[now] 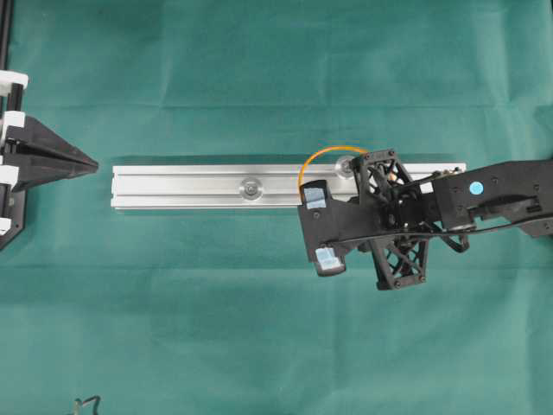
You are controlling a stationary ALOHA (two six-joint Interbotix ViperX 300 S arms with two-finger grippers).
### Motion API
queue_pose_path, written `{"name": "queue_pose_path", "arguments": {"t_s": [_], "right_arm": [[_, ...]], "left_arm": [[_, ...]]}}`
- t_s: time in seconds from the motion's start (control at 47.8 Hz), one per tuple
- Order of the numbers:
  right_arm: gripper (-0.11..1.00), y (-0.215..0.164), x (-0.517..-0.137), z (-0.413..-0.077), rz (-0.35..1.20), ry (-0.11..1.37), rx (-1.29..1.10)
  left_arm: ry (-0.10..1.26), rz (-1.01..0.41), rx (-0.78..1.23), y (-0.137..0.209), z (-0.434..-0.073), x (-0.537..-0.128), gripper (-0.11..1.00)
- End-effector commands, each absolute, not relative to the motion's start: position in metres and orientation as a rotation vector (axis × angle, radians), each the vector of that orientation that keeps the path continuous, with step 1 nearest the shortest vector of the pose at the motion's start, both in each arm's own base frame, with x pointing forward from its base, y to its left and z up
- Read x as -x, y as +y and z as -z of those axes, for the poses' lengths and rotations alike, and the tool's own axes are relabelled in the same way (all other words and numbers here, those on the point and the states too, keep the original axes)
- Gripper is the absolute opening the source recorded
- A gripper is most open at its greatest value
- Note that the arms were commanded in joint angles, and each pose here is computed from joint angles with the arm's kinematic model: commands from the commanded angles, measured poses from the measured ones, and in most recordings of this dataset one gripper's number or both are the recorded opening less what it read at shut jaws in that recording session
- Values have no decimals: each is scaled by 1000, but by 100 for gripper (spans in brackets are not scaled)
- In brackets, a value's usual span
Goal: Hook the rubber onto the shaft.
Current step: 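Loop the band over the right metal peg with the right gripper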
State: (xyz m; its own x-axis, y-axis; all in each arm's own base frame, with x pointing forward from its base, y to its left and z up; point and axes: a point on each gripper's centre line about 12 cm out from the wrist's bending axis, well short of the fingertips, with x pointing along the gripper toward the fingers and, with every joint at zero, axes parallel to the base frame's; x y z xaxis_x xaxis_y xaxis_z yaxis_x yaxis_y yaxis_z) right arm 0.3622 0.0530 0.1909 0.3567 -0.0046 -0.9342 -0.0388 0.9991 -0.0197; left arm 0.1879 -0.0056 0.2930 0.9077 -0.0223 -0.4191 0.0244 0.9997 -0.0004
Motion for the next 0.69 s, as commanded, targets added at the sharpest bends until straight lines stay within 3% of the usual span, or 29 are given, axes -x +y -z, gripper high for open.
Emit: {"name": "queue_pose_path", "arguments": {"t_s": [0.0, 0.669], "right_arm": [[5, 55, -365, -199, -29, 1174, 36], [5, 67, -364, -200, -56, 1172, 53]], "left_arm": [[406, 27, -8, -6, -303, -191, 0], [406, 26, -6, -6, -303, -191, 0]]}}
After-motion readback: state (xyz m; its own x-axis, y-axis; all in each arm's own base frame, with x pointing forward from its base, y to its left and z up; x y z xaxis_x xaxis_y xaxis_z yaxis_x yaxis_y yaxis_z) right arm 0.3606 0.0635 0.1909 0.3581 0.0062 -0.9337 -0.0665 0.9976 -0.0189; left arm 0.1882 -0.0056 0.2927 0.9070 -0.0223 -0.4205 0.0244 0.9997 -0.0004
